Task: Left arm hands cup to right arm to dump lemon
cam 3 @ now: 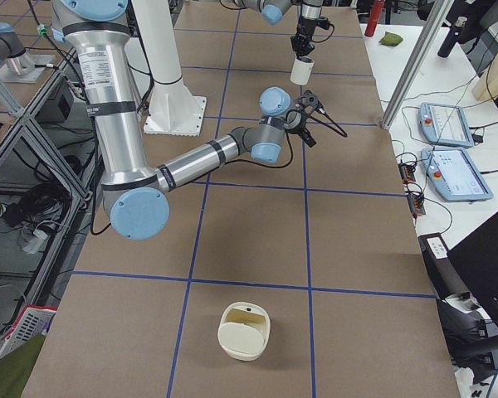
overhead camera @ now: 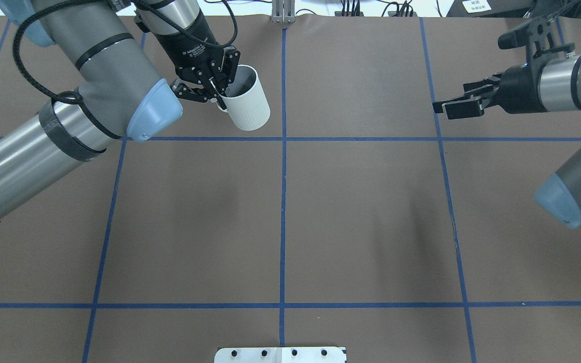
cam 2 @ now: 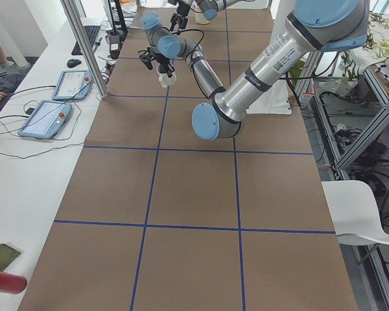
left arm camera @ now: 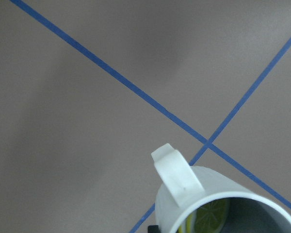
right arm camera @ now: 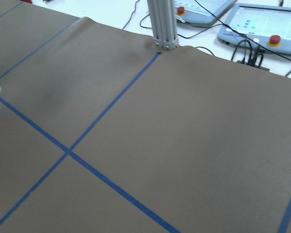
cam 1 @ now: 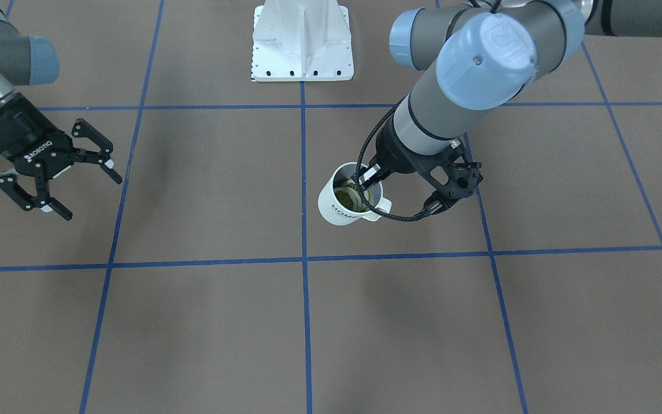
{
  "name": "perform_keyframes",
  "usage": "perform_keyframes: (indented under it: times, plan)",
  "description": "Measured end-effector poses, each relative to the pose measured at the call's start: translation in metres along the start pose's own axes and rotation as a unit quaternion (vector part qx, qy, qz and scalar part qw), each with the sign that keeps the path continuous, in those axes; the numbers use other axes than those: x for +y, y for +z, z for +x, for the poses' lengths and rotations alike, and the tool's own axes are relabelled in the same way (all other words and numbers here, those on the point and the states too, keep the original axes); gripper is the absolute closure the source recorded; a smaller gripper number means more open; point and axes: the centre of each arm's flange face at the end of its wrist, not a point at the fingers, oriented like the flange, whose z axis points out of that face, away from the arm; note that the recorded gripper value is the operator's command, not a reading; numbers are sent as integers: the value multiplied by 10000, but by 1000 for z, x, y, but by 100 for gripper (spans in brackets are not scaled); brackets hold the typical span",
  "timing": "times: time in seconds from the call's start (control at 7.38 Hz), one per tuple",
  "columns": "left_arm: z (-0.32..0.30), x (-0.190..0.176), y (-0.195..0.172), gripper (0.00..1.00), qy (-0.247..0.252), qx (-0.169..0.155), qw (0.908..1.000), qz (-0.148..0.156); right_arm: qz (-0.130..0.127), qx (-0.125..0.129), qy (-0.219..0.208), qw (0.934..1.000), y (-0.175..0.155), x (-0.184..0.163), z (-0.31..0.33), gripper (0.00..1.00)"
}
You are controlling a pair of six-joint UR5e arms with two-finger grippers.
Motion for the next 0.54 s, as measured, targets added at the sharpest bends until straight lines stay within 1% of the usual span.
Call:
perform_keyframes:
  times: [0.14,0.27,0.54]
  plan:
    - [11,3,7,100,-156,80,9998,-35,331,-36,-208,9992,17,9,-29,1]
    - [22,7,12,100,-260,120,9996,-72,582,-87,-363,9976,36,17,-62,1]
    - [36,20,22,100,-228,154,9995,-154,946,-149,-581,9937,68,28,-130,1]
